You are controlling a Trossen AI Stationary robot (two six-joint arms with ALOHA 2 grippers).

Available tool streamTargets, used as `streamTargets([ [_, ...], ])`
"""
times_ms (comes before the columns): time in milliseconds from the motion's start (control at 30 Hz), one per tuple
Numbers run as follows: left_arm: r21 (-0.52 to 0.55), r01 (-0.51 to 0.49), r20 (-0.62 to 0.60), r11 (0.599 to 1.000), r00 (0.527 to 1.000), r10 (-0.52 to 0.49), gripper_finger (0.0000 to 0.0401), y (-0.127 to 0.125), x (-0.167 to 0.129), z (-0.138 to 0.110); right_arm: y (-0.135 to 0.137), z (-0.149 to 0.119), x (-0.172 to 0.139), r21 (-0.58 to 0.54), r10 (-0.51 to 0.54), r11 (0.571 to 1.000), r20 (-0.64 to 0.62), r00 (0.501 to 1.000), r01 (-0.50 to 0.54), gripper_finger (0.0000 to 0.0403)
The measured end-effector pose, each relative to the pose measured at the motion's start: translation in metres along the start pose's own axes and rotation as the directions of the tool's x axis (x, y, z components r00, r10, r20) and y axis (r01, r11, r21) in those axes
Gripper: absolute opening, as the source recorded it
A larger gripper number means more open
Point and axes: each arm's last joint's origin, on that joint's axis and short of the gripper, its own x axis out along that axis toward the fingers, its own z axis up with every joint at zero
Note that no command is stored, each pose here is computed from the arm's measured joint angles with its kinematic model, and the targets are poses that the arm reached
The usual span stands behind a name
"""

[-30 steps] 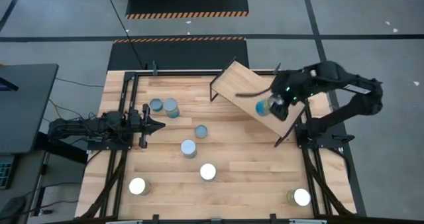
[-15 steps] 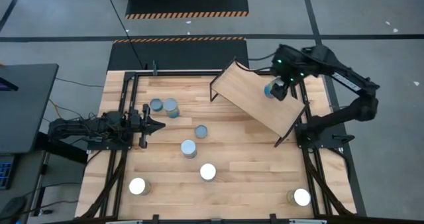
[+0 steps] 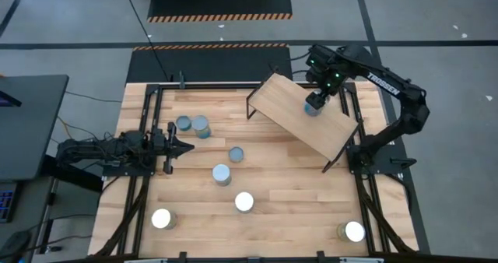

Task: Pick and place cans onto a shelf
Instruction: Put the bottom canned cherries on the shelf, then put the canned cherries on the shelf aligned with the other canned cherries

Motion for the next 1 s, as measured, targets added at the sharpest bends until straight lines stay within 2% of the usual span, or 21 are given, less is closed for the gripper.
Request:
streamTargets([
  [200,0.000,0.000,0.000,1.000,1.000,0.000,0.0020,0.000,0.000,0.000,-0.001,0.008,0.004,0.040,0.031,0.999,0.011,0.999,-0.031,0.0352],
  [367,0.000,0.000,0.000,1.000,1.000,0.000,0.0020,0.000,0.000,0.000,-0.002,0.014,0.012,0.064,0.107,0.992,-0.033,0.994,-0.105,0.0363],
  [500,0.000,0.000,0.000,1.000,1.000,0.000,0.0020,0.000,0.000,0.000,-0.003,0.015,0.012,0.080,0.098,0.992,-0.024,0.995,-0.095,0.0361],
  [633,0.000,0.000,0.000,1.000,1.000,0.000,0.0020,0.000,0.000,0.000,-0.003,0.010,0.000,0.079,0.081,0.993,0.025,0.996,-0.083,0.0361],
  [800,0.000,0.000,0.000,1.000,1.000,0.000,0.0020,0.000,0.000,0.000,-0.006,0.000,-0.019,0.080,-0.020,0.997,0.118,0.993,0.011,0.0361],
  [1000,0.000,0.000,0.000,1.000,1.000,0.000,0.0020,0.000,0.000,0.000,0.006,-0.027,-0.044,0.007,0.015,1.000,0.225,0.974,-0.017,0.0361],
])
